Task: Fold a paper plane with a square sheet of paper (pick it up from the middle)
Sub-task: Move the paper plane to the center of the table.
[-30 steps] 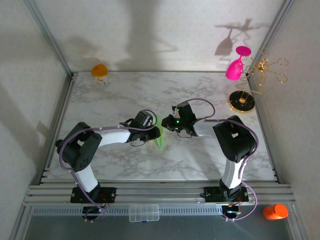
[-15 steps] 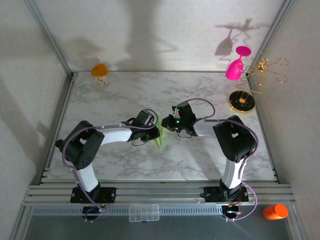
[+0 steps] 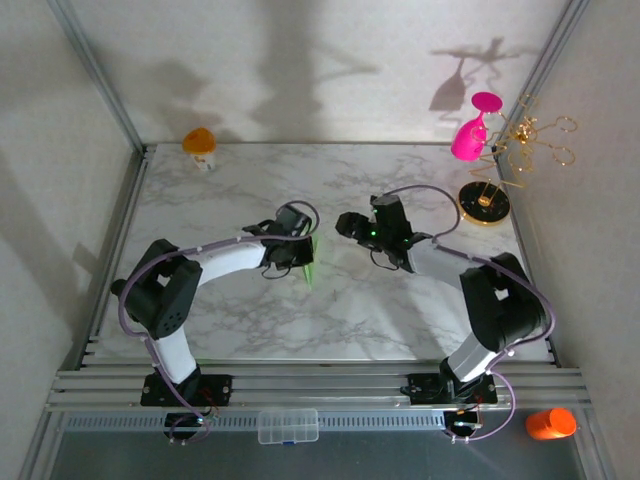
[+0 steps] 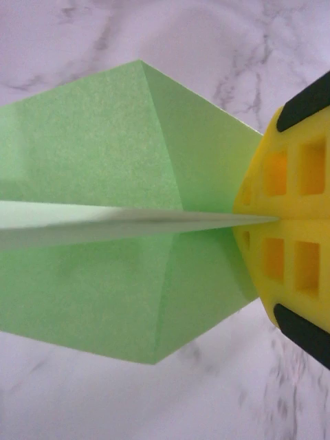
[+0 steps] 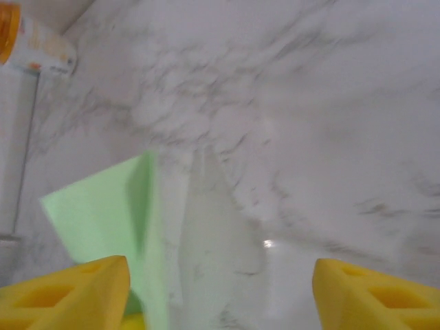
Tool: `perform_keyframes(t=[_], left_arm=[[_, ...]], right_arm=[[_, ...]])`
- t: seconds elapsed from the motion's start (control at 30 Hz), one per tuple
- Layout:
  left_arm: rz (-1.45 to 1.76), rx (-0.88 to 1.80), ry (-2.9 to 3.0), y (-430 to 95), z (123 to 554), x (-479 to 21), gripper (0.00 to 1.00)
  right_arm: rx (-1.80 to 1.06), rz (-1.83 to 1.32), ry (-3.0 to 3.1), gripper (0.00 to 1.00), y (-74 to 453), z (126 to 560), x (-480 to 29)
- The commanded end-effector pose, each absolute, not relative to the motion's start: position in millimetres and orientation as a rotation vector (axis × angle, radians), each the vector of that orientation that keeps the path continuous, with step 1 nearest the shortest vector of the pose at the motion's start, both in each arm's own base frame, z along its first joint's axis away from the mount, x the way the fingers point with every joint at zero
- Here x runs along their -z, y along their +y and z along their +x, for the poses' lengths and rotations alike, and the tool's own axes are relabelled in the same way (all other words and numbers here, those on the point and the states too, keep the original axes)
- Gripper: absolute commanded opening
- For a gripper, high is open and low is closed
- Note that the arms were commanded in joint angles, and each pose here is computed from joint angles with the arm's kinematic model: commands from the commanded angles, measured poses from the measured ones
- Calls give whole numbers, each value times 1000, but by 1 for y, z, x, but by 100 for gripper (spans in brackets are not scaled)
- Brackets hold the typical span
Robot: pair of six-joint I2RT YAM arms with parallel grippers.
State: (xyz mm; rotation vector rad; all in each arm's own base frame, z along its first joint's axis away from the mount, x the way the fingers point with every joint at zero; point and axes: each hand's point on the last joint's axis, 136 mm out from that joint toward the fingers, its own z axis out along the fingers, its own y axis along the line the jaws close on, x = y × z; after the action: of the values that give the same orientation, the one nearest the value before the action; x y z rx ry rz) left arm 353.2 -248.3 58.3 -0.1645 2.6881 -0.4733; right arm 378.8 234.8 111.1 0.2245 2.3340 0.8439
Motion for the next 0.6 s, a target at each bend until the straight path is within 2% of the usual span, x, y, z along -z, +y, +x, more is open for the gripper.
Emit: perform_keyframes(t=[0.0, 0.03, 0.17, 0.33, 0.57], left_arm=[[-123, 197, 2683, -211, 377, -64, 1], [-128, 173, 2678, -208, 386, -66, 1], [-122, 81, 2676, -203, 419, -70, 1], [-112, 17, 2688, -210, 447, -67, 3], [-107, -14, 2752, -220, 461, -46, 6]], right_arm=[[-625, 274, 2327, 79, 200, 378, -99], [-602, 271, 2316, 84, 197, 378, -100], [-542, 255, 2280, 92, 186, 376, -104], [-539, 243, 2242, 93, 182, 374, -110], [-547, 221, 2257, 93, 185, 374, -109]])
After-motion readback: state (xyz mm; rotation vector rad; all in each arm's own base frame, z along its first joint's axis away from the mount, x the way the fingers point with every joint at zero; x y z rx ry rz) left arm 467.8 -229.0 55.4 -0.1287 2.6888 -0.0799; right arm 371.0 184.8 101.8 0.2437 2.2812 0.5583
